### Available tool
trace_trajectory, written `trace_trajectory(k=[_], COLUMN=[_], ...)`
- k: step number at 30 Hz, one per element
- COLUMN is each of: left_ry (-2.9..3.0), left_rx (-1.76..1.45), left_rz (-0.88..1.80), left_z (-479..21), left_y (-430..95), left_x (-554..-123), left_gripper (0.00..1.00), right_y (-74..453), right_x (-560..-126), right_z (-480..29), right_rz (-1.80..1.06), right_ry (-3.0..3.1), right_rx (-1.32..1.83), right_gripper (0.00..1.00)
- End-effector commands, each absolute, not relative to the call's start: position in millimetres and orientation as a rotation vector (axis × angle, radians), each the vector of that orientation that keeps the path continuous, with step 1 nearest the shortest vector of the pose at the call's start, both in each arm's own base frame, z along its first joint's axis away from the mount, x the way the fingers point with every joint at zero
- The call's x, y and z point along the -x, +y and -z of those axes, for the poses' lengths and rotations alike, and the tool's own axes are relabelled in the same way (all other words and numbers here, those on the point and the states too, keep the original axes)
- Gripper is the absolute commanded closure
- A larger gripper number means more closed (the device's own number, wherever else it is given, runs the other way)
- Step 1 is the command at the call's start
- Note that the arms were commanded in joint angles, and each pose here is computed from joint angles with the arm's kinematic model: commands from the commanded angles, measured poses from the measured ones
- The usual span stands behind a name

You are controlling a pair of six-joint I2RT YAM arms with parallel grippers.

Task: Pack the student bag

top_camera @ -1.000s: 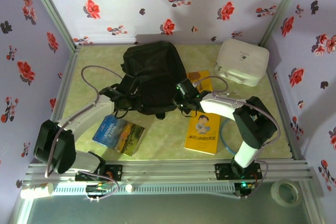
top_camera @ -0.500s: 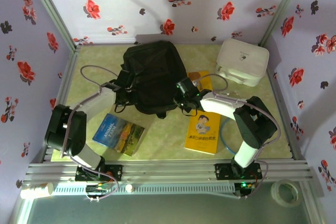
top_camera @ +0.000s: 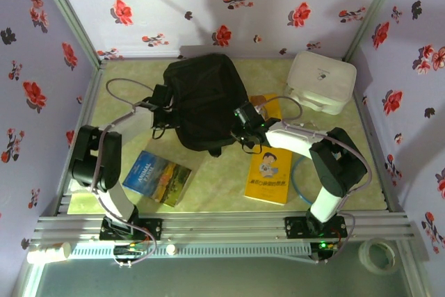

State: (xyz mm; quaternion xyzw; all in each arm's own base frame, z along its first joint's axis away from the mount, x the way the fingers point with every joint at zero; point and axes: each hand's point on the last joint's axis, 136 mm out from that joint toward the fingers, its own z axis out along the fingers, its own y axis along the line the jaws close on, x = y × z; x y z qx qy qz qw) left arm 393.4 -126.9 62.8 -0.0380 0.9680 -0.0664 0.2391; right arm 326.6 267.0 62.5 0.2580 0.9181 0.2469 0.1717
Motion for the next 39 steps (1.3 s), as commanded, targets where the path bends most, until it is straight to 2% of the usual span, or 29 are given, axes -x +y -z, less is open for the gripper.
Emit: trace_trajectory(k=[1, 10, 13, 16, 18, 19, 21, 25, 30, 33, 39], left_ry=[2.596, 2.618, 2.636, 2.650, 2.653, 2.652, 2.644, 2.621, 2.579, 2.546, 2.510], left_rx=[0.136, 0.251, 0.305, 0.339, 0.337, 0.336, 0.341, 0.334, 0.304, 0.258, 0.034], left_rz=[0.076, 0.083, 0.179, 0.264, 0.278, 0.282, 0.288, 0.338, 0.496, 0.572, 0.645], left_z=[-65.3, -59.6, -59.9, -63.1, -69.7, -73.6, -84.1, -107.6, -133.2, -143.9, -158.3], left_y=[-104.1, -90.9, -90.2, -89.9, -89.6, -89.4, -87.5, -89.0, -108.1, -127.7, -183.2], left_x=[-416.6, -432.1, -431.9, -426.8, -420.0, -416.4, -407.6, -389.3, -367.2, -355.3, -343.8], left_gripper=[1.00, 1.00, 1.00, 1.00, 0.99, 0.93, 0.74, 0.49, 0.35, 0.23, 0.16], right_y=[240.9, 278.8, 292.6, 301.0, 301.8, 300.1, 293.9, 273.9, 246.6, 233.2, 210.5], right_x=[-330.8, -340.0, -341.0, -343.8, -347.0, -348.8, -352.3, -357.9, -365.6, -372.0, -388.8], right_z=[-55.8, -65.5, -65.0, -68.5, -74.4, -77.8, -89.1, -111.4, -122.8, -124.1, -106.2], right_rz=[-0.550, -0.830, -0.881, -0.910, -0.906, -0.894, -0.852, -0.763, -0.683, -0.652, -0.596], right_ry=[2.595, 2.551, 2.567, 2.553, 2.535, 2.525, 2.504, 2.453, 2.432, 2.440, 2.556], right_rx=[-0.750, -0.637, -0.596, -0.559, -0.539, -0.532, -0.502, -0.457, -0.411, -0.399, -0.362], right_gripper=[0.86, 0.84, 0.83, 0.77, 0.68, 0.62, 0.52, 0.40, 0.34, 0.31, 0.30])
